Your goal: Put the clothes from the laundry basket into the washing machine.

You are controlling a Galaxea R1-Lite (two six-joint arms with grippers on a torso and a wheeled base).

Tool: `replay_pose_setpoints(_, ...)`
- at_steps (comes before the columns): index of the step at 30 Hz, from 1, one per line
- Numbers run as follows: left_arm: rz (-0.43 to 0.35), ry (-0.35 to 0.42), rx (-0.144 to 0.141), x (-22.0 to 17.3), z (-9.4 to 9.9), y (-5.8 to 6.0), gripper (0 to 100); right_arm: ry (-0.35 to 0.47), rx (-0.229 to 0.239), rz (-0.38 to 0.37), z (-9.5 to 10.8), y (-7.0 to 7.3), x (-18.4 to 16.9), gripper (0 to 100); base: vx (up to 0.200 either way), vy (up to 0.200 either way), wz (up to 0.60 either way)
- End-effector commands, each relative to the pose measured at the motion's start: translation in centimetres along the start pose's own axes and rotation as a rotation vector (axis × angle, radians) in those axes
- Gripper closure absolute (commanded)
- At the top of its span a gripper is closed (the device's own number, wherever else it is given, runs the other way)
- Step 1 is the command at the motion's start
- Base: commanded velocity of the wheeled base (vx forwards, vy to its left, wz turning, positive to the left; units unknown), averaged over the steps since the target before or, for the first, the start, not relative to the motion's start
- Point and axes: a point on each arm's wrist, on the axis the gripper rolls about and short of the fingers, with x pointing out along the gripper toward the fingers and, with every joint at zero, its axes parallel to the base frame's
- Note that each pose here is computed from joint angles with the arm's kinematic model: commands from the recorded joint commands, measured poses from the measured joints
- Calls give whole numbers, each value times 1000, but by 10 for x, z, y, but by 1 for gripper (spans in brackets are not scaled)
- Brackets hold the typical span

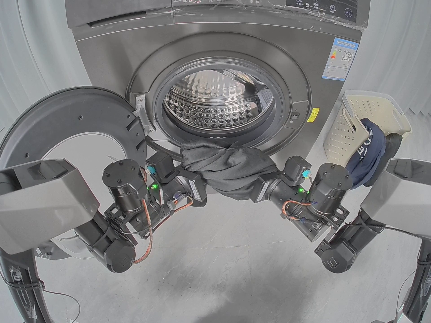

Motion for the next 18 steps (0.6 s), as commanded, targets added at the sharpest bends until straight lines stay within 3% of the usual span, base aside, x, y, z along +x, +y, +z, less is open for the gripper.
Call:
replay_pose_setpoints(1,-2,-14,3,-4,8,-2,100,-7,-5,20,6,5,-4,0,0,0,0)
replay_pose_setpoints(4,-3,0,11,-17,14,-4,100,9,-24,58,18,7,-22,0,0,0,0)
replay_pose_setpoints(7,-15,68,-1,-51,17,-11,100,107,-65,201,21,19,-67,0,0,0,0)
replay_pose_setpoints(10,-24,110,-3,-75,19,-16,100,152,-71,260,27,25,-99,0,0,0,0)
replay_pose_setpoints(14,-34,111,9,-82,23,-18,100,180,-79,267,30,24,-116,0,0,0,0)
replay_pose_setpoints(18,-26,127,69,-83,19,-15,100,274,-84,205,13,10,-127,0,0,0,0)
